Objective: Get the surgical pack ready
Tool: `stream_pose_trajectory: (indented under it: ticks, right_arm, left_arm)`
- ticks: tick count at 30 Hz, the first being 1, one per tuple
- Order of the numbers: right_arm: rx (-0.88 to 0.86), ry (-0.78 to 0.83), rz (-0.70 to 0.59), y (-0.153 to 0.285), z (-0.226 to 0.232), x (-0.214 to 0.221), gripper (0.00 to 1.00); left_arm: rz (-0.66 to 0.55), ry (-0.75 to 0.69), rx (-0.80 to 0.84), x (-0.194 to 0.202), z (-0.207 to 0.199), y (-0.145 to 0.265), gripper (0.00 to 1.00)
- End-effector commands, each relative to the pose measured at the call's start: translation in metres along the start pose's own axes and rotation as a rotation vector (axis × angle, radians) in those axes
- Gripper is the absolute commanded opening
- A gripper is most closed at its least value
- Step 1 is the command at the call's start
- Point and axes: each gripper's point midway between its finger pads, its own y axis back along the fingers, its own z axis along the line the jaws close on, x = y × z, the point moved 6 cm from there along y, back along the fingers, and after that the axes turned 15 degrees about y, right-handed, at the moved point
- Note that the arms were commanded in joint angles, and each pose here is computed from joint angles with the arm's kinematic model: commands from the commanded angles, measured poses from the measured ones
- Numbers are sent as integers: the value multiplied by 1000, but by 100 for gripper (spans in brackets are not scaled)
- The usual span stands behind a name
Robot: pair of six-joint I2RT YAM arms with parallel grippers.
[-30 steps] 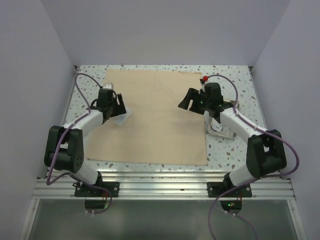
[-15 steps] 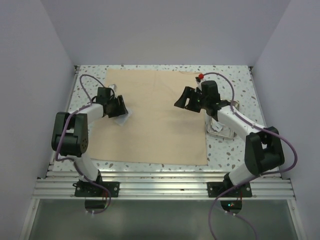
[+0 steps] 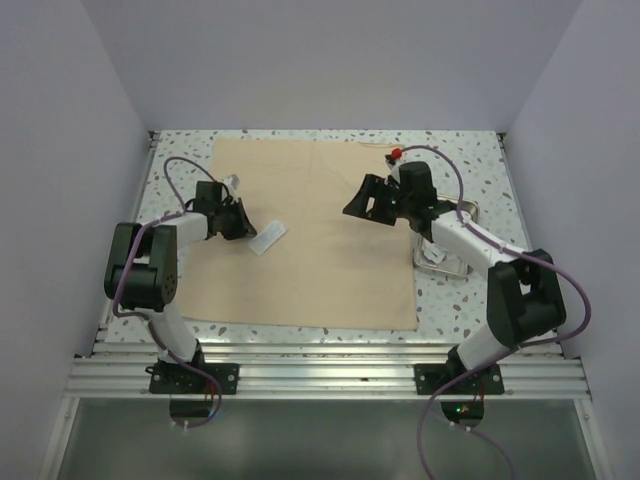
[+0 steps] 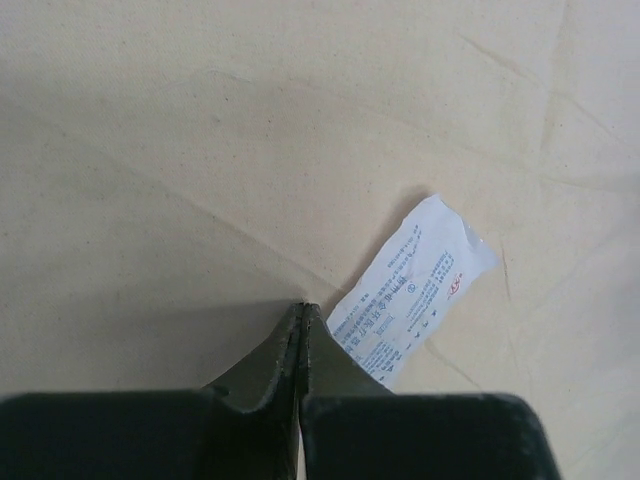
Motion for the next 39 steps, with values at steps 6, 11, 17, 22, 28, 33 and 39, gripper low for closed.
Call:
stream_pose_trajectory:
  ticks: [6,11,17,22,28,33,39]
  right_arm:
    - [-243,-15,34,-40,26,14,77]
    - [-330,-50,84,-81,48,32,75]
    - [-387,-131,94,-110,60,52,72]
    - [-345,-164,130,-123,62,69,71]
    - [-299,-222,155,-132,58,84,62]
    - [-306,-261,138,-141,59,86,48]
    - [-273,-265,118,-145,57,81,15]
  left_arm:
    - [109,49,81,34,3,1,22]
    - [154,29,105,53,-4,-2,23]
    - [204,1,130,80,-17,-13,21]
    - [209,2,124,90,-15,-14,20]
    - [210,-11,109,97,-14,-15,18]
    - [220,-22,107,102,-16,-17,18]
    - [215,-31,100,102,-15,-16,17]
